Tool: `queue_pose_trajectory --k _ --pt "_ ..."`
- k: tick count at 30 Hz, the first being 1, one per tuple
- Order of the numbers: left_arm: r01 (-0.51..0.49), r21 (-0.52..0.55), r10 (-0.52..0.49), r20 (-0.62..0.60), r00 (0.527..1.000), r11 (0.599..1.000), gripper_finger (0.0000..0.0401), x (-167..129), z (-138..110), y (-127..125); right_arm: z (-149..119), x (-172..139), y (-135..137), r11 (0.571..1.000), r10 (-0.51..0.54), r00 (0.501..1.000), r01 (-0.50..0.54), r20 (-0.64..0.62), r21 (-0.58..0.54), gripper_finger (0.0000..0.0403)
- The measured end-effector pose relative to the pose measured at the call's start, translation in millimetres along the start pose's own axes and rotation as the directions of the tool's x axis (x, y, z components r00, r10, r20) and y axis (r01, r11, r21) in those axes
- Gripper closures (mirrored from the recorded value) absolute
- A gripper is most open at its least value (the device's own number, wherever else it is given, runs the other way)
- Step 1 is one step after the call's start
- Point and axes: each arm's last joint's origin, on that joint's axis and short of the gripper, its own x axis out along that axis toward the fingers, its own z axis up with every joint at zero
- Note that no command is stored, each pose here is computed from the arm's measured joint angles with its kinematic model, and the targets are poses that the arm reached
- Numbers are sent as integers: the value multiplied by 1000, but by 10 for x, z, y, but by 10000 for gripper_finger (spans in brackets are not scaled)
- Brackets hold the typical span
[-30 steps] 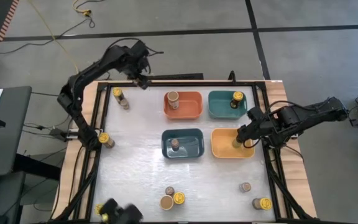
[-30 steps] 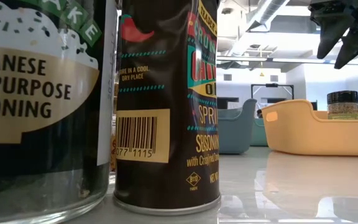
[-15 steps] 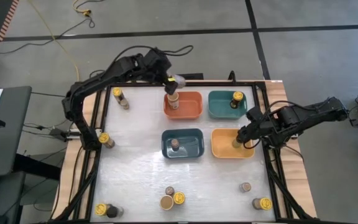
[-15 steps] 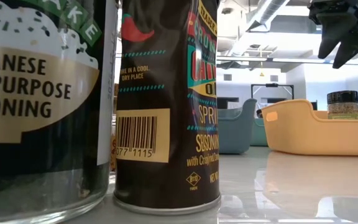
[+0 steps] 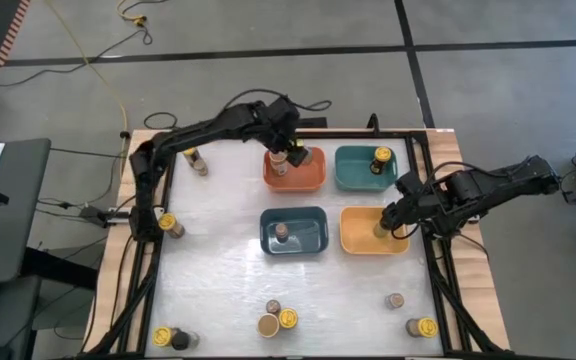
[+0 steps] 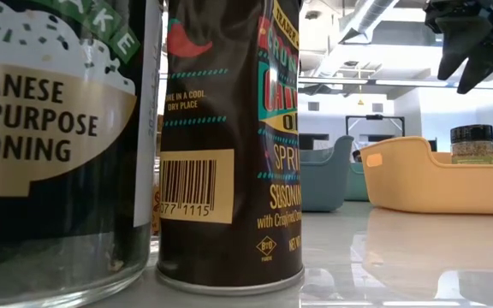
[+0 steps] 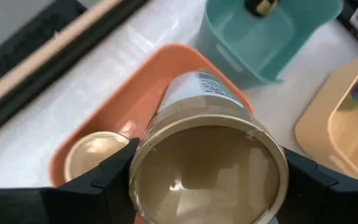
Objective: Sort spices by type
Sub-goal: Put the gold spice bottle into the orange bin, then put the yellow spice bottle into the green bin
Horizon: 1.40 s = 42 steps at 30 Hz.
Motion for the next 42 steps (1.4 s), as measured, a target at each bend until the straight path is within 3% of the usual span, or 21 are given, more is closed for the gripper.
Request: queue_pose_trajectory --k 7,15,26,33,42 --pt "24 85 -14 -112 994 996 134 321 -136 -115 5 0 13 1000 12 1000 -12 4 6 92" --pt "-87 169 128 -252 959 982 134 586 -341 -115 7 0 19 1000 18 1000 -18 6 9 92" --pt "-101 186 145 -245 959 977 132 622 -346 -118 10 -1 27 1000 27 1000 -27 9 12 92" --pt "-99 178 141 -235 962 979 70 622 -336 -122 11 -1 31 999 31 999 -31 11 14 92" --pt "-103 169 142 -240 960 980 73 621 -340 -119 15 -1 40 999 39 999 -40 14 18 92"
